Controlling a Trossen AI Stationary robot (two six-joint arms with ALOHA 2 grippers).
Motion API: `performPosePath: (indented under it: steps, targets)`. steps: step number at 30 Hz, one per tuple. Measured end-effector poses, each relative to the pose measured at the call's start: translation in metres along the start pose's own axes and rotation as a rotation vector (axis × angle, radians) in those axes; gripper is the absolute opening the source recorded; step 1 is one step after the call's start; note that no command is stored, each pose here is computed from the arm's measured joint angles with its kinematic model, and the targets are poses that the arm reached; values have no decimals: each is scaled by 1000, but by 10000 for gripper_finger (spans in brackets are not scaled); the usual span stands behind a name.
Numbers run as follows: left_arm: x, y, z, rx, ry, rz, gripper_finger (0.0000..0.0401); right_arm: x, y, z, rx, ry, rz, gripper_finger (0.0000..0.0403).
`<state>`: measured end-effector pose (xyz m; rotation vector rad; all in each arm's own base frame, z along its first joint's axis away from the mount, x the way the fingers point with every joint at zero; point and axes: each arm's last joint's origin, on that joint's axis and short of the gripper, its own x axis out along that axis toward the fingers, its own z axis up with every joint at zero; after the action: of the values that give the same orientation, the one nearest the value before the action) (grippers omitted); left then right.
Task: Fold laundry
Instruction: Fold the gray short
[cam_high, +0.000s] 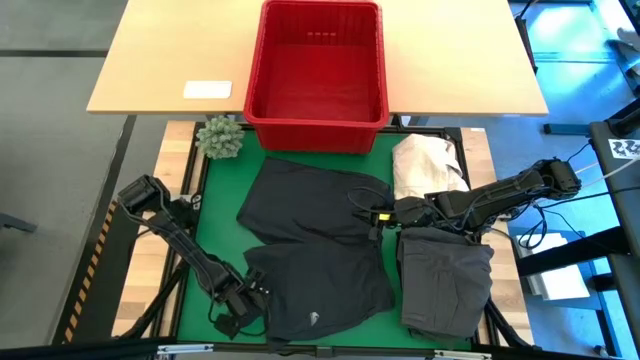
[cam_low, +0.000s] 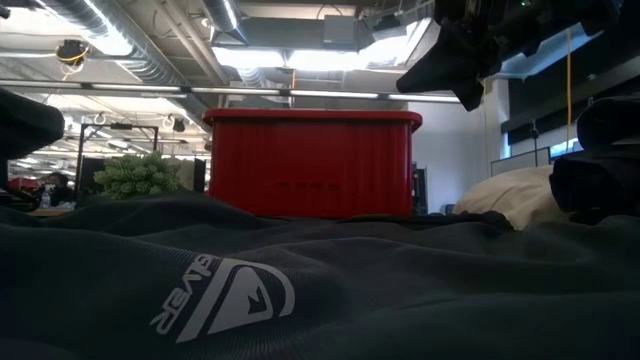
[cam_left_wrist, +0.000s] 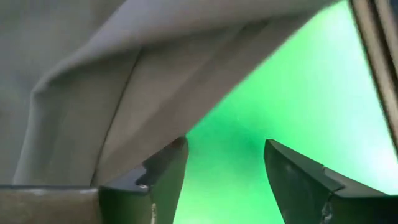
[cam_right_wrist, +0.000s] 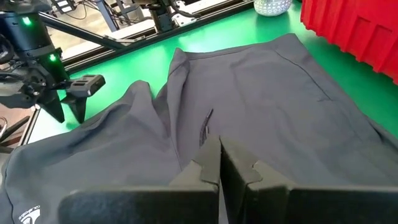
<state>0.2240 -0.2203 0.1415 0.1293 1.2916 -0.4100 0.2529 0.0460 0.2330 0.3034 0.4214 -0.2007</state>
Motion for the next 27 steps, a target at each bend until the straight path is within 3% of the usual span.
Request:
performPosePath:
  steps: [5,27]
  targets:
    - [-11,0,2,-21,73,85,225,0,0,0,-8,0,-1,0]
    - [-19,-4,6,55,-16,295,220,0,-1,-3,-36,25,-15,0]
